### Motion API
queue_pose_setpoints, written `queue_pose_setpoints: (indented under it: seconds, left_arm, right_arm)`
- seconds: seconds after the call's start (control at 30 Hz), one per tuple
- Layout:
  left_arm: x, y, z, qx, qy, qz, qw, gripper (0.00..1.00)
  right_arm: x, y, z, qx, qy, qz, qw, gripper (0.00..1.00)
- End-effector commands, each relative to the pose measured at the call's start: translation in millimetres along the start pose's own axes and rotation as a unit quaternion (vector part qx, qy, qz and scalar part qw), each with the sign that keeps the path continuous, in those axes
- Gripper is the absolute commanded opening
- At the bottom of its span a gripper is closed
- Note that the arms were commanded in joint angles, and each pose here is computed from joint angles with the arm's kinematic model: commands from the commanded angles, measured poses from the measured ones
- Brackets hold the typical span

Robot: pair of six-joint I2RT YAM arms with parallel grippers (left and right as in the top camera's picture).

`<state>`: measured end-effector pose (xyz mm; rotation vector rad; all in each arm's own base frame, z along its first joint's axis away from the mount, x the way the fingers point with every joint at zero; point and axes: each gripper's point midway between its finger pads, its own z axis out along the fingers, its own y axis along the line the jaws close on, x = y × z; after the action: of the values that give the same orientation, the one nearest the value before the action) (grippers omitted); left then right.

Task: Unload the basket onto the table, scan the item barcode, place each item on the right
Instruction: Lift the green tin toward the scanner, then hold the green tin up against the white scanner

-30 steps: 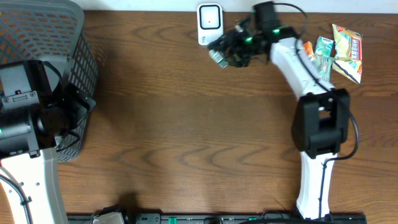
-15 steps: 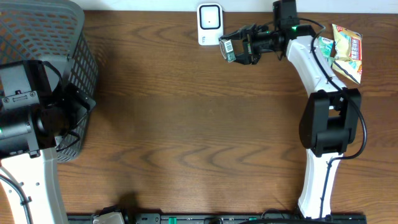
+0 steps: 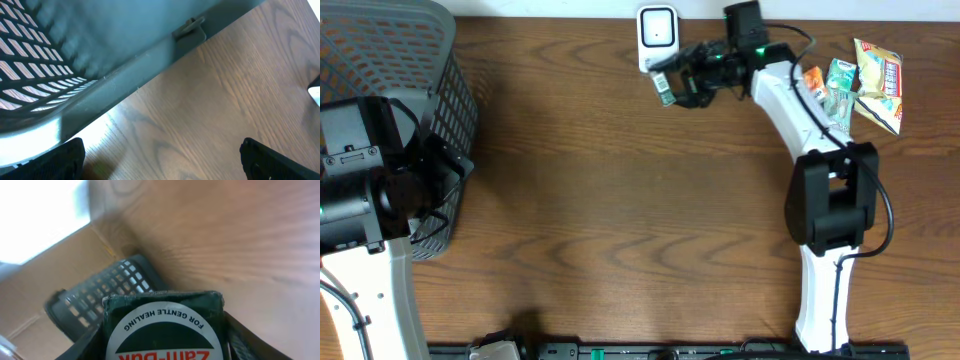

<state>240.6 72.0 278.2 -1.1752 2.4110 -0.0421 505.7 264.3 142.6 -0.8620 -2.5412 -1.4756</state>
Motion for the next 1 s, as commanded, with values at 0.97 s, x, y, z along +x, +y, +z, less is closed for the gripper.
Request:
queue_pose_setpoints:
  seconds: [0.97]
  left_arm:
    - [-3, 1, -4, 0.0, -0.007, -0.005, 1.0, 0.98]
  right_arm:
    - [-140, 98, -1, 0.088, -0.61, -0.551, 0.562, 0.51]
